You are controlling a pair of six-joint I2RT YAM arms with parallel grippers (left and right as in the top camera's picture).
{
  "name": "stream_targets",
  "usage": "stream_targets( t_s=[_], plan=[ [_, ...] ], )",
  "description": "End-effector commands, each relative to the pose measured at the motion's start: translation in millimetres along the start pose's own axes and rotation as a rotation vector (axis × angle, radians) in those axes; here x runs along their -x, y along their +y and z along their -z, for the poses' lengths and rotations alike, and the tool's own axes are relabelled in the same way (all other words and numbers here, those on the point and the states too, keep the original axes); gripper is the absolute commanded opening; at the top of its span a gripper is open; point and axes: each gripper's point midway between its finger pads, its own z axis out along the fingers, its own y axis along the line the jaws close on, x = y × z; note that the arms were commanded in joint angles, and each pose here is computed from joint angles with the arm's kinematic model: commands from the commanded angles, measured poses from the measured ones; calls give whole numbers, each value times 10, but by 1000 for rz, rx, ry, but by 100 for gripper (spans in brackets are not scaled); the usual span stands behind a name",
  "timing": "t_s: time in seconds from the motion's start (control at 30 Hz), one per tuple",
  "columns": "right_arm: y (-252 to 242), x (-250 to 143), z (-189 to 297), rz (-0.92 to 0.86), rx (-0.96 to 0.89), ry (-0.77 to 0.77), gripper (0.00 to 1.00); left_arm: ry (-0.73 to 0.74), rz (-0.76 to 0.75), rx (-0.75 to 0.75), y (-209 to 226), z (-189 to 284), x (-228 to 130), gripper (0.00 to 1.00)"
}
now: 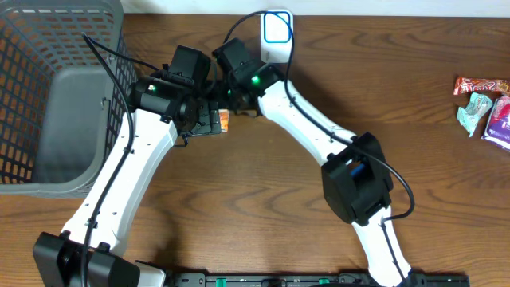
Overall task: Scan the item barcode
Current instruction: 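Reach the right gripper left and grasp the orange tissue pack, then lift the tissue pack while moving the left arm back toward the basket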
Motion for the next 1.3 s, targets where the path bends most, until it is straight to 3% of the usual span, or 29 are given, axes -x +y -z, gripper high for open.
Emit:
stream_targets(
  t_s=[0.0, 0.43, 0.73, 1.27],
  plan=[
    [7, -30, -7, -30, -38, -31, 75, 4, -5, 13, 26, -18, 0, 98],
    [57, -211, -276, 14, -49, -76, 73, 4, -5, 13, 26, -18, 0, 98],
    [-114, -201, -346, 153, -129, -97, 64, 4, -5, 13, 26, -18, 0, 98],
    [-47, -298, -605, 187, -125, -110, 62, 4, -5, 13, 26, -18, 0, 98]
  ],
)
